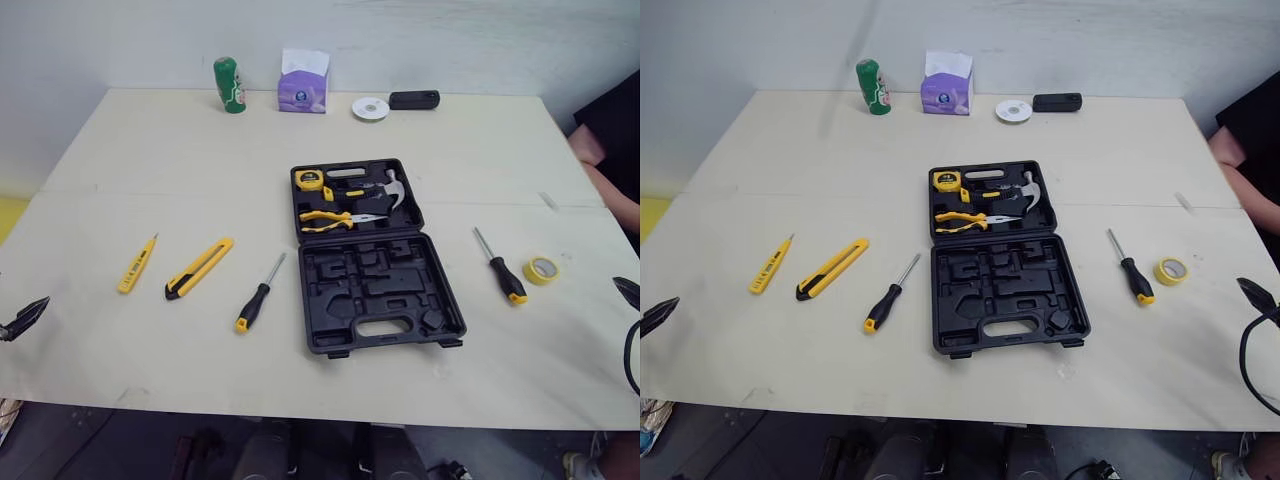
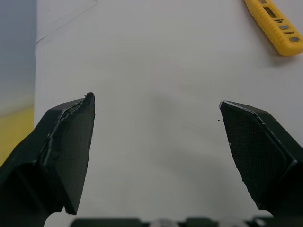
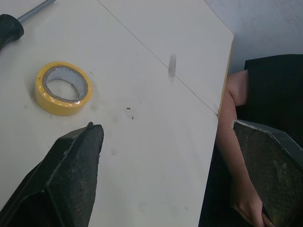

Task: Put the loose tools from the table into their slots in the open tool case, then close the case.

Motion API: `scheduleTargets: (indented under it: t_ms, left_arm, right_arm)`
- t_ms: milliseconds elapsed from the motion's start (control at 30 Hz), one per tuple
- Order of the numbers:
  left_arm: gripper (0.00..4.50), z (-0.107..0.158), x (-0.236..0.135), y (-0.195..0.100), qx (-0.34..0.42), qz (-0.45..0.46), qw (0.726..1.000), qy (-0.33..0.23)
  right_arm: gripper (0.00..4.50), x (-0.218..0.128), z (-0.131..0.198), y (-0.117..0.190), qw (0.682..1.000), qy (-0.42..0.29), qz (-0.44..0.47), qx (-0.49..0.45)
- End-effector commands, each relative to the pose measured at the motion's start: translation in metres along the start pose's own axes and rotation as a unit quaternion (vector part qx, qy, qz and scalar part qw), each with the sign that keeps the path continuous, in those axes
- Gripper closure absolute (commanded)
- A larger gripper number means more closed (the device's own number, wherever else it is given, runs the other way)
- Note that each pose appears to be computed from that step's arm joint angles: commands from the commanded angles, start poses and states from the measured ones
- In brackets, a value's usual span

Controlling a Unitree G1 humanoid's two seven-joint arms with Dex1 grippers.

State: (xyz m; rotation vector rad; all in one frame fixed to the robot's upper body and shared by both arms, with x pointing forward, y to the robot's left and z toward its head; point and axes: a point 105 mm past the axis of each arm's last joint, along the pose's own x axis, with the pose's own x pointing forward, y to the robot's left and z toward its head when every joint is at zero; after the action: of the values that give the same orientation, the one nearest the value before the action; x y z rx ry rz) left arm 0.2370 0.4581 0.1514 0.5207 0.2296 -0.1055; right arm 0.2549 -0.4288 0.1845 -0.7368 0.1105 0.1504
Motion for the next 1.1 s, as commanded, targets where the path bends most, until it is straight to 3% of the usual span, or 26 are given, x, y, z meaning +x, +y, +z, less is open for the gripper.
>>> scheduleTargets:
  t_ms: [33, 133, 1100]
  left_arm:
    - [0.06, 0.009, -0.003, 0.007, -0.006, 0.003, 1.000, -0.013]
    - [0.06, 0.009, -0.001, 0.002, -0.043, -0.020, 0.999, -0.026]
    - [0.06, 0.010, 0.004, -0.012, -0.049, -0.052, 0.997, -0.042]
  right_arm:
    - [0.00, -0.004, 0.010, -0.010, 1.000, -0.013, -0.013, -0.014]
    - [0.00, -0.004, 0.011, -0.010, 1.000, -0.015, -0.013, -0.012]
    - [0.00, 0.005, 0.015, -0.002, 0.999, -0.022, 0.014, 0.020]
